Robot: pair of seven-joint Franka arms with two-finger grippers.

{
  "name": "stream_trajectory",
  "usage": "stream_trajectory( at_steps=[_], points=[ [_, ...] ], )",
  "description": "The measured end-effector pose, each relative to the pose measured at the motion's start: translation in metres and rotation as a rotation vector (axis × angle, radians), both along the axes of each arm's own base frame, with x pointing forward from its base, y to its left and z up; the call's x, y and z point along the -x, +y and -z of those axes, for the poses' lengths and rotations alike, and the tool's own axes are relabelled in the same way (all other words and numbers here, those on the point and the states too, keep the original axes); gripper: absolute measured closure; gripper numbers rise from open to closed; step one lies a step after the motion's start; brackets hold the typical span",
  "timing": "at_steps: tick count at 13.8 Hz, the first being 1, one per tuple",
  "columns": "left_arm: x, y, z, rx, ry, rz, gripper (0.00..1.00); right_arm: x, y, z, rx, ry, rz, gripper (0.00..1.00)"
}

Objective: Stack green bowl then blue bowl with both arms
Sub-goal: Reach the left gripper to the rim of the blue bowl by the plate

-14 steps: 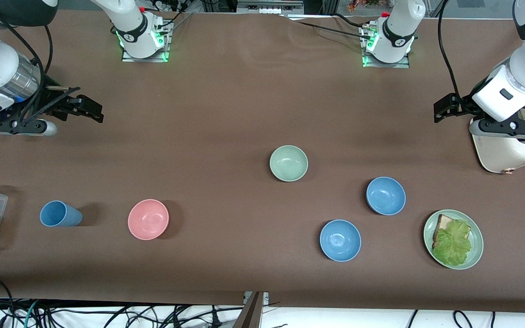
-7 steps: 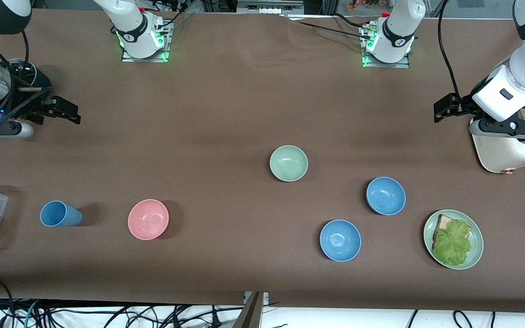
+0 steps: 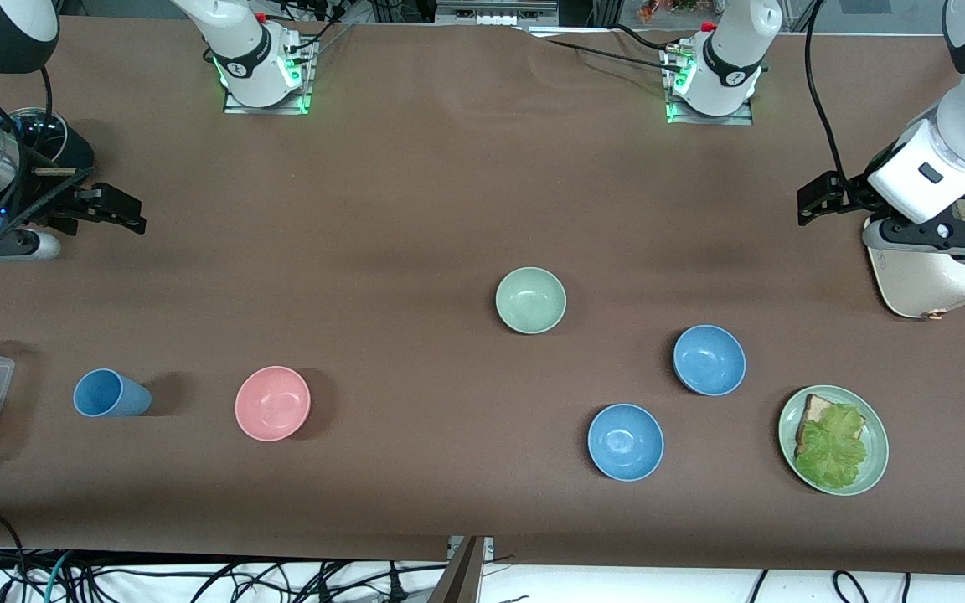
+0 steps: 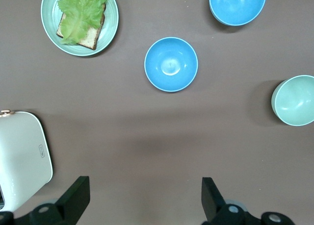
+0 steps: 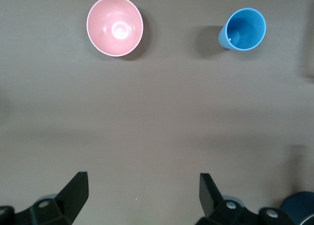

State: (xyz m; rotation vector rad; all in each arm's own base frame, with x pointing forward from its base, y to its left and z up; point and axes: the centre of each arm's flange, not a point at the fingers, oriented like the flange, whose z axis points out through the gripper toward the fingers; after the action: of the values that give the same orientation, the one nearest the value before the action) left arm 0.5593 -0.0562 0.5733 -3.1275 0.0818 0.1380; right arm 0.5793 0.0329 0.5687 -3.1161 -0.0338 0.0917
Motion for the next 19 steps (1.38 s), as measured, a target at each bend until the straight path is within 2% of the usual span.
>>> stream_trajectory(
  at_steps=[6,9,11,12,16,19],
  points=[
    [0.001,0.0,0.001,-0.001,0.008,0.0,0.0,-0.004,-0.002,-0.023,-0.002,-0.048,0.004,0.0],
    [0.001,0.0,0.019,-0.007,0.078,0.0,0.0,-0.004,-0.001,-0.023,-0.001,-0.048,0.027,0.0],
    [-0.014,0.0,0.054,-0.009,0.123,-0.002,0.0,-0.004,0.002,-0.023,-0.001,-0.048,0.057,0.0],
    [-0.027,0.0,0.074,-0.006,0.116,-0.003,0.0,-0.004,0.002,-0.024,0.0,-0.048,0.068,0.0],
    [-0.078,-0.004,0.166,0.008,0.048,0.0,0.0,-0.004,0.002,-0.024,0.0,-0.048,0.078,0.0],
    [-0.102,-0.006,0.228,0.022,-0.002,0.052,0.0,-0.004,0.002,-0.023,0.0,-0.046,0.08,0.0]
  ],
)
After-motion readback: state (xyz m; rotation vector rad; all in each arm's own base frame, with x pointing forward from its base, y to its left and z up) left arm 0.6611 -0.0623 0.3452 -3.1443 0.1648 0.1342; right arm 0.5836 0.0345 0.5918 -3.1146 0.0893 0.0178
